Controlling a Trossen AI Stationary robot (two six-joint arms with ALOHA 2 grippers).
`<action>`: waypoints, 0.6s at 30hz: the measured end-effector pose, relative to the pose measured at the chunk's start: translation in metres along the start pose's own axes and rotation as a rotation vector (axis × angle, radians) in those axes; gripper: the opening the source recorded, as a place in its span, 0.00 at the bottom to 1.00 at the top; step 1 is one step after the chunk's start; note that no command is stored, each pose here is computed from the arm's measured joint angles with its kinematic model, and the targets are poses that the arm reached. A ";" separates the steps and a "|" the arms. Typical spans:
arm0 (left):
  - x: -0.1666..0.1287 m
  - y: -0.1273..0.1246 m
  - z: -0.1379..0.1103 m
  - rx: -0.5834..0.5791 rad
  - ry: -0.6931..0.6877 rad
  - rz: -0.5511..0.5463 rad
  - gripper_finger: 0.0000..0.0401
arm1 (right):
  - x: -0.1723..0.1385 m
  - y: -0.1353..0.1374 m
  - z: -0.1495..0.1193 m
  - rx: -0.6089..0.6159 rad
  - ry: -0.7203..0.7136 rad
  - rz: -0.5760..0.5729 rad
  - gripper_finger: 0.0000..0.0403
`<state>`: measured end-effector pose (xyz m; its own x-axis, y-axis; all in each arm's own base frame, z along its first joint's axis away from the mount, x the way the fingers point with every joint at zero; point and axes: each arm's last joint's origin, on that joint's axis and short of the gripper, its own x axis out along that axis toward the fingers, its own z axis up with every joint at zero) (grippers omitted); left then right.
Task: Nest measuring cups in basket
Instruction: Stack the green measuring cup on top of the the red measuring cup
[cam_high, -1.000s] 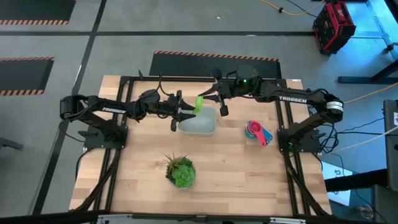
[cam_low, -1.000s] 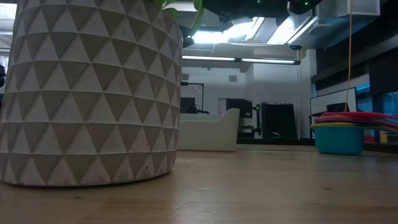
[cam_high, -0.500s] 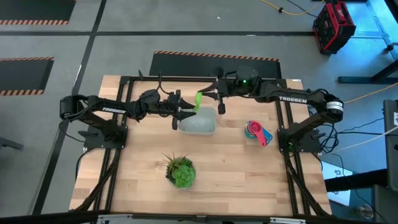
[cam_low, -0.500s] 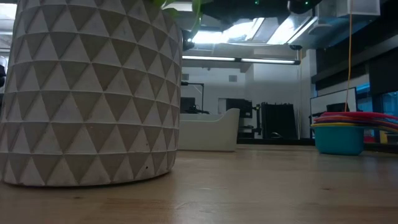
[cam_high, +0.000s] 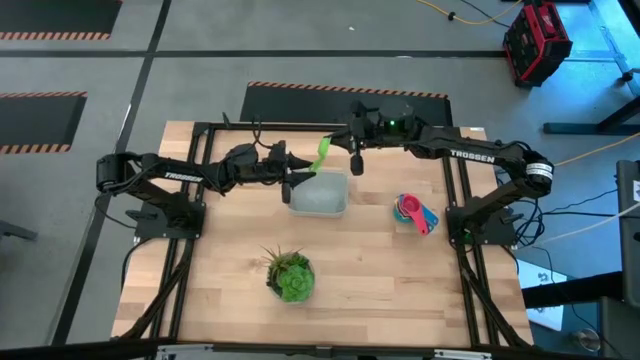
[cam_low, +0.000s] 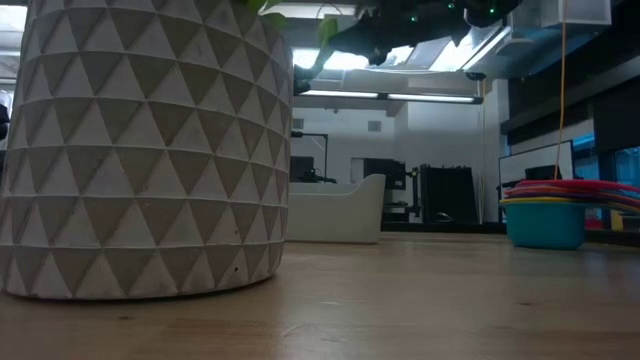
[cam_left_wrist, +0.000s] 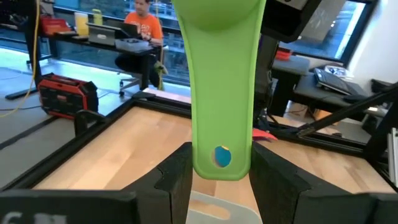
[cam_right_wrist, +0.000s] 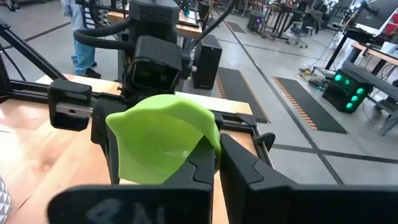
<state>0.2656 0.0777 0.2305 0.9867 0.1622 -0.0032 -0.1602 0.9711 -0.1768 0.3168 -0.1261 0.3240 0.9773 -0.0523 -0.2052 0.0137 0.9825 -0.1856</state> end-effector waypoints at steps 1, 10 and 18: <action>0.000 0.000 0.000 0.000 0.000 0.003 0.34 | 0.000 0.000 0.000 0.000 0.000 0.000 0.03; 0.000 0.000 -0.001 -0.001 0.008 0.011 0.34 | 0.000 0.000 0.000 -0.001 0.000 -0.002 0.03; 0.000 0.000 0.001 0.000 -0.007 0.014 0.38 | 0.001 0.000 -0.004 0.004 0.024 -0.001 0.03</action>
<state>0.2656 0.0782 0.2318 0.9842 0.1772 0.0013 -0.1742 0.9686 -0.1772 0.3169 -0.1268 0.3199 0.9720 -0.0576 -0.2279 0.0156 0.9832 -0.1818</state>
